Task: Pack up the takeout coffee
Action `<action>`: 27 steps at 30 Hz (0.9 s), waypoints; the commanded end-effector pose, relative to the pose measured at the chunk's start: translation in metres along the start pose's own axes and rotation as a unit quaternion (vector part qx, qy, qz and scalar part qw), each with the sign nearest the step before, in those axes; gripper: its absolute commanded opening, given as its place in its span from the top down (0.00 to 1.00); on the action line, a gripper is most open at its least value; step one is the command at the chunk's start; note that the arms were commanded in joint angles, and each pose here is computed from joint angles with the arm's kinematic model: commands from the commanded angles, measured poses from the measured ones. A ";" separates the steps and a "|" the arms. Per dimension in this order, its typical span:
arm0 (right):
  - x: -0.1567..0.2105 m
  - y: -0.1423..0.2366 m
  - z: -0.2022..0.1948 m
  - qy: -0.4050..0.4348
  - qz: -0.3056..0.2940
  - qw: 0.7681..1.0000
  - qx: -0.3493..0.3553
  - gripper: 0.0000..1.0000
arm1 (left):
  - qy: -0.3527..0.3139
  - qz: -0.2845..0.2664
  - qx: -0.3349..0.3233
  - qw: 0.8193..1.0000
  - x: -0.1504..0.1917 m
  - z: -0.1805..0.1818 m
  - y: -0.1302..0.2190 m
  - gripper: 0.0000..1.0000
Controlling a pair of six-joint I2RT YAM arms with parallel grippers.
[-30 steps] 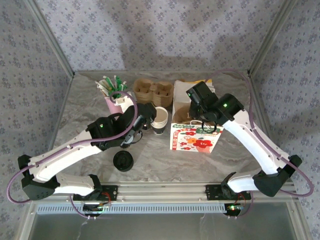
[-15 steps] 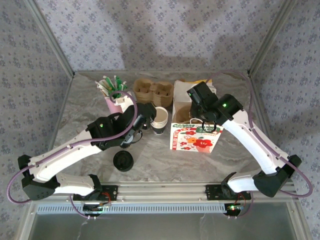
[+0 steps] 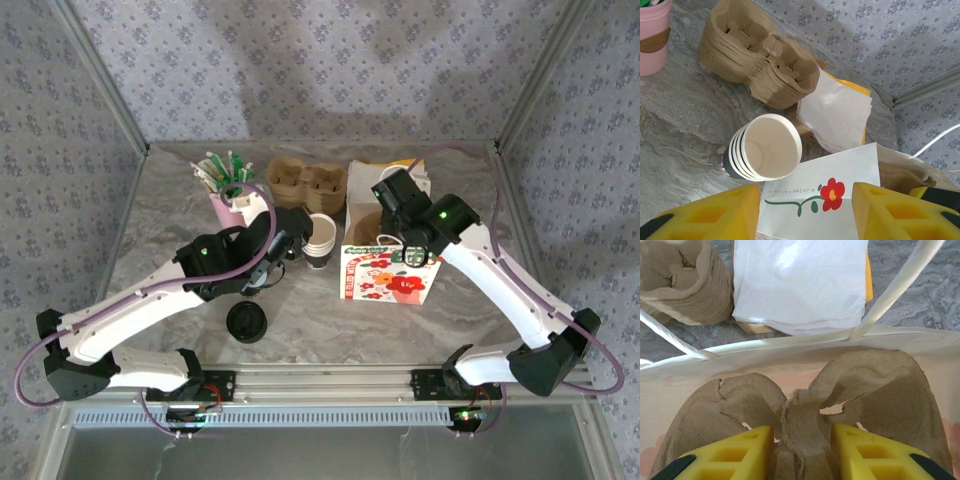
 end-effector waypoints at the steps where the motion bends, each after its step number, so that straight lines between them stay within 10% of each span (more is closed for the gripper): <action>1: 0.006 -0.004 0.003 0.012 0.011 1.000 -0.010 0.64 | -0.005 0.003 -0.007 1.000 0.001 0.002 -0.002 0.49; 27: 0.038 -0.048 0.007 0.032 0.075 0.996 -0.026 0.64 | -0.010 0.019 -0.011 1.000 0.010 0.000 -0.010 0.49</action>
Point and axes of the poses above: each hand's point on the last joint's axis, 136 mm out from that joint toward the fingers, its own y axis back along the fingers, its own z axis along the line the jaws close on, x = y × z, the point moved 4 cm from there along y, back along the fingers, and after that the axes turned 10 degrees about y, right-handed, at the moved point
